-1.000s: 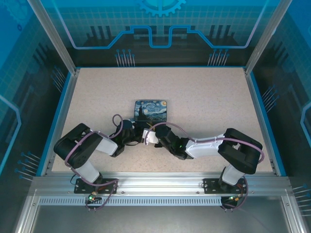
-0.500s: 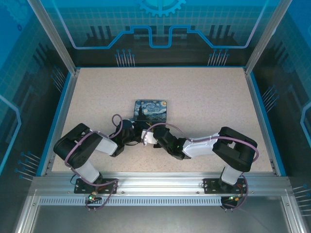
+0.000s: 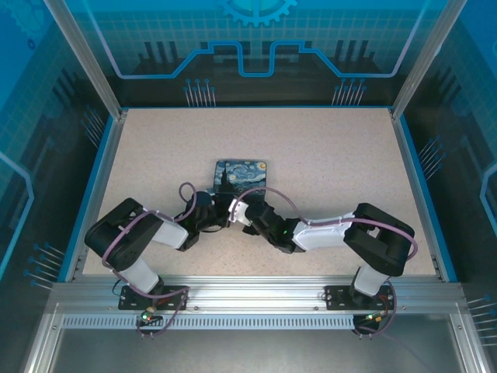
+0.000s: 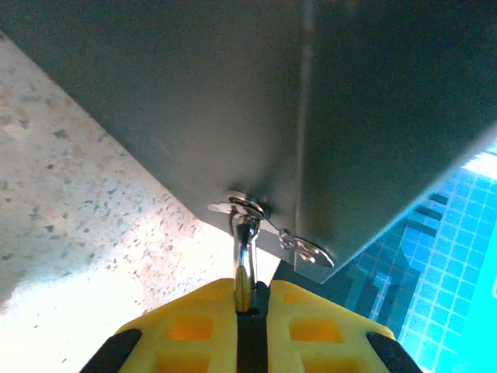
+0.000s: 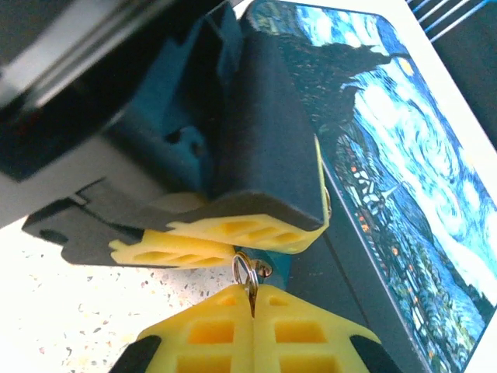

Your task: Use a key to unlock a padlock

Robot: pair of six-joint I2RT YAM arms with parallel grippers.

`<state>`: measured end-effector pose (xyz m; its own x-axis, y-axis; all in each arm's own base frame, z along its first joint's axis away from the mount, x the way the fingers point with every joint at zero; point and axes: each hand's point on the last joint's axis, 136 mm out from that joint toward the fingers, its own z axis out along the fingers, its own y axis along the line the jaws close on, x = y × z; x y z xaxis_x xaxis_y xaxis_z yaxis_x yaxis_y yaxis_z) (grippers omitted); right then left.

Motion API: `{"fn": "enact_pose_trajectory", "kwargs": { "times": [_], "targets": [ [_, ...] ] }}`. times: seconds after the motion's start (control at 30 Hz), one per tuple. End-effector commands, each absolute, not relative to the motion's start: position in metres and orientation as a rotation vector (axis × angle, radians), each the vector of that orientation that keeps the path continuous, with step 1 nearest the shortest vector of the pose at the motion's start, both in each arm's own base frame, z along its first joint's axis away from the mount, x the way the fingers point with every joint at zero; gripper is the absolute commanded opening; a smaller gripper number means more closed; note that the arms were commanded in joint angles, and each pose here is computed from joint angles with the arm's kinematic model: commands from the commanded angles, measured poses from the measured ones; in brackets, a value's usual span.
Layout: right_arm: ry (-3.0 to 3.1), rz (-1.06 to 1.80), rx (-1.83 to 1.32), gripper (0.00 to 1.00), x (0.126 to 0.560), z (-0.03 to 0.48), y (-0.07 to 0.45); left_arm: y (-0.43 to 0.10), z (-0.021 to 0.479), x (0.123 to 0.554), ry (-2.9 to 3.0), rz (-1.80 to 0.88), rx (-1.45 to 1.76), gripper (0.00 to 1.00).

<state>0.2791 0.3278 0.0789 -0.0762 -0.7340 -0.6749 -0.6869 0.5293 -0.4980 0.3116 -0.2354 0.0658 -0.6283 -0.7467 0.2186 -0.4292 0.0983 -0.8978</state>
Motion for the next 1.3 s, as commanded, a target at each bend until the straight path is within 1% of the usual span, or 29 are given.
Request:
{"fn": "enact_pose_trajectory", "kwargs": {
  "times": [0.0, 0.17, 0.37, 0.5, 0.83, 0.93, 1.07, 1.13, 1.17, 1.23, 1.27],
  "targets": [
    [1.894, 0.057, -0.938, 0.00, 0.292, 0.100, 0.321, -0.241, 0.081, 0.316, 2.048, -1.558, -1.138, 0.00],
    [1.934, 0.150, -0.824, 0.00, 0.295, 0.104, 0.318, -0.248, 0.089, 0.320, 2.032, -1.563, -1.128, 0.00],
    [1.982, 0.403, -0.678, 0.00, 0.302, 0.116, 0.319, -0.250, 0.090, 0.321, 2.031, -1.553, -1.123, 0.00],
    [2.002, 0.523, -0.601, 0.00, 0.303, 0.125, 0.320, -0.250, 0.088, 0.321, 2.031, -1.547, -1.125, 0.00],
    [2.161, 0.814, -0.298, 0.00, 0.303, 0.109, 0.318, -0.252, 0.084, 0.322, 2.030, -1.546, -1.121, 0.00],
    [2.165, 0.856, -0.259, 0.00, 0.303, 0.108, 0.320, -0.249, 0.081, 0.319, 2.040, -1.529, -1.123, 0.00],
    [2.199, 0.808, -0.278, 0.00, 0.303, 0.104, 0.315, -0.245, 0.069, 0.316, 2.064, -1.501, -1.144, 0.00],
    [2.215, 0.806, -0.296, 0.04, 0.300, 0.102, 0.312, -0.244, 0.062, 0.315, 2.074, -1.497, -1.147, 0.00],
    [2.218, 0.811, -0.304, 0.08, 0.299, 0.102, 0.311, -0.244, 0.059, 0.314, 2.076, -1.498, -1.153, 0.00],
    [2.235, 0.798, -0.319, 0.23, 0.295, 0.099, 0.306, -0.242, 0.051, 0.313, 2.082, -1.496, -1.158, 0.00],
    [2.244, 0.784, -0.324, 0.29, 0.293, 0.099, 0.302, -0.241, 0.046, 0.312, 2.089, -1.490, -1.167, 0.00]
  ]
}}
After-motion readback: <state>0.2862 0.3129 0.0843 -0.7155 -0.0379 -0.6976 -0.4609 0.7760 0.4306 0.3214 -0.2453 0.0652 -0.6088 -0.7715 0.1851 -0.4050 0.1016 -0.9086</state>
